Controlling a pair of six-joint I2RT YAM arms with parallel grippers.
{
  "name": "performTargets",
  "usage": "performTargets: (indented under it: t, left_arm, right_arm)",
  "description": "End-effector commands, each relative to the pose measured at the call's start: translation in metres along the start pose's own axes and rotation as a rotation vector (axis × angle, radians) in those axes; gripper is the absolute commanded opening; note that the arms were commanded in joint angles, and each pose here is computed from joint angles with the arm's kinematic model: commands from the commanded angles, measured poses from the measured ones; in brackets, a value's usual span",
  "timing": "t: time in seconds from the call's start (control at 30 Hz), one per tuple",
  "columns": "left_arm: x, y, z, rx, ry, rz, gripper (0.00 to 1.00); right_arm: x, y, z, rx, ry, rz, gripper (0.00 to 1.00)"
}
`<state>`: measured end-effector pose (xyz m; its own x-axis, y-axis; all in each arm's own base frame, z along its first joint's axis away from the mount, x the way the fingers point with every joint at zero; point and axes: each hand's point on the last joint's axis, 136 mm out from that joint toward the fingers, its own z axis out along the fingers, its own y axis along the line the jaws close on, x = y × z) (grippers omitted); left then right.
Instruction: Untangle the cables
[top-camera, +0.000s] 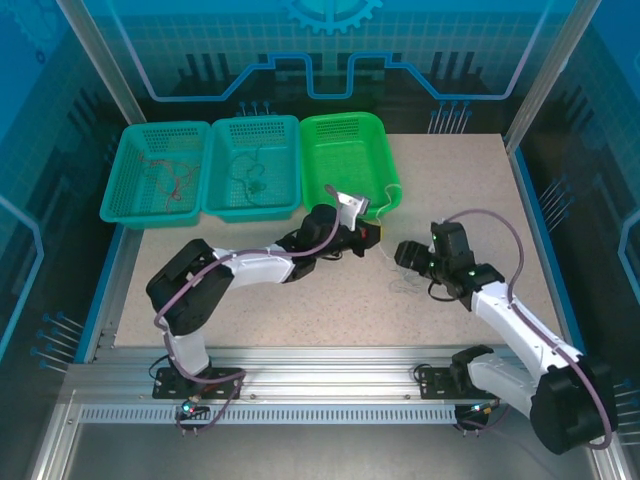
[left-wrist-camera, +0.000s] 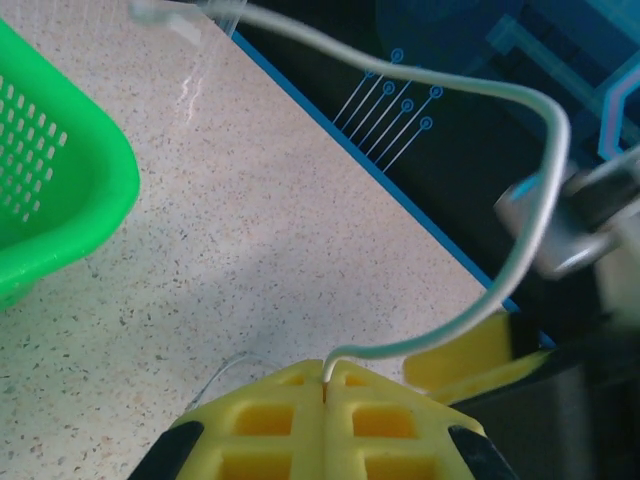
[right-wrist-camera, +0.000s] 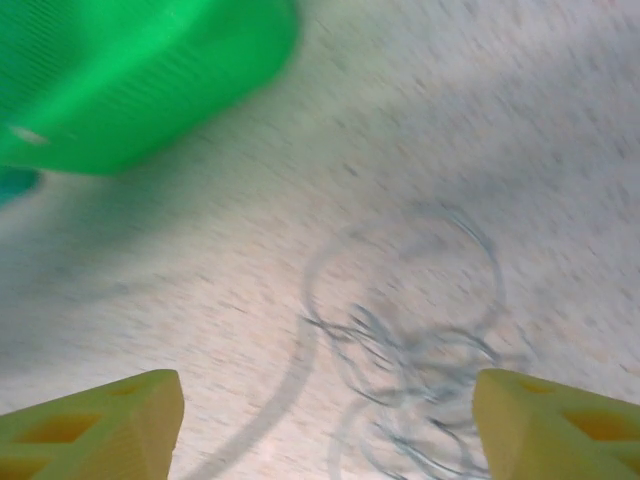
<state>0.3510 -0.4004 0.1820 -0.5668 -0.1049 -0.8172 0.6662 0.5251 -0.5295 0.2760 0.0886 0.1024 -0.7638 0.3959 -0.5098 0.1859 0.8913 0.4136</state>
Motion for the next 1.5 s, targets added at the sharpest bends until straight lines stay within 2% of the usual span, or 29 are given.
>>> performTargets:
  t: [0.0,0.1,0.17,0.27,0.4,0.5,0.63,0.73,0.87,1.07,1.17,1.3,1.4,1.47]
  left_arm:
    - [-0.022,-0.007,-0.01,-0.012,-0.036,-0.009,0.0]
    - [-0.03,-0.013,-0.014,0.001,-0.056,-0.013,0.0]
    - [-0.034,-0.017,-0.017,0.01,-0.06,-0.006,0.0]
    - [-0.04,-0.02,-0.026,-0.01,-0.068,0.019,0.0]
    - [-0.059,-0.014,-0.061,-0.128,-0.125,0.06,0.0]
    - [-0.068,0.006,-0.095,-0.216,-0.16,0.032,0.0]
    - [-0.076,0.048,-0.152,-0.309,-0.223,-0.095,0.0]
    - [-0.071,0.069,-0.189,-0.412,-0.231,-0.074,0.0]
    - [-0.053,0.092,-0.217,-0.507,-0.206,-0.108,0.0]
    - [-0.005,0.091,-0.198,-0.398,-0.088,-0.214,0.0]
    - [0.014,0.091,-0.19,-0.385,-0.041,-0.211,0.02]
    - [0.014,0.063,-0.173,-0.294,-0.007,-0.068,0.27]
    - [0.012,0.033,-0.153,-0.184,0.052,0.098,0.38]
    - [0.011,0.023,-0.141,-0.151,0.095,0.188,0.42]
  right_arm:
    - [0.022,-0.014,0.017,0.019,0.065,0.048,0.8]
    - [0.036,-0.007,0.034,0.022,0.171,-0.015,0.81]
    - [0.041,-0.007,0.045,0.064,0.226,-0.051,0.76]
    - [0.04,-0.018,0.058,0.156,0.238,-0.049,0.52]
    - [0.023,-0.041,0.057,0.276,0.152,-0.002,0.13]
    - [0.011,-0.054,0.053,0.272,0.108,0.062,0.01]
    - [0.002,-0.082,0.046,0.261,0.081,0.192,0.0]
    - [-0.005,-0.101,0.04,0.248,0.041,0.277,0.0]
    - [-0.018,-0.108,0.032,0.221,-0.04,0.327,0.0]
    - [-0.039,-0.071,0.032,0.039,-0.067,0.259,0.0]
    - [-0.048,-0.039,0.027,-0.092,-0.073,0.174,0.0]
    - [-0.055,-0.001,0.012,-0.193,-0.083,0.014,0.0]
    - [-0.057,0.021,0.001,-0.228,-0.093,-0.093,0.0]
    - [-0.057,0.035,-0.007,-0.256,-0.1,-0.148,0.0]
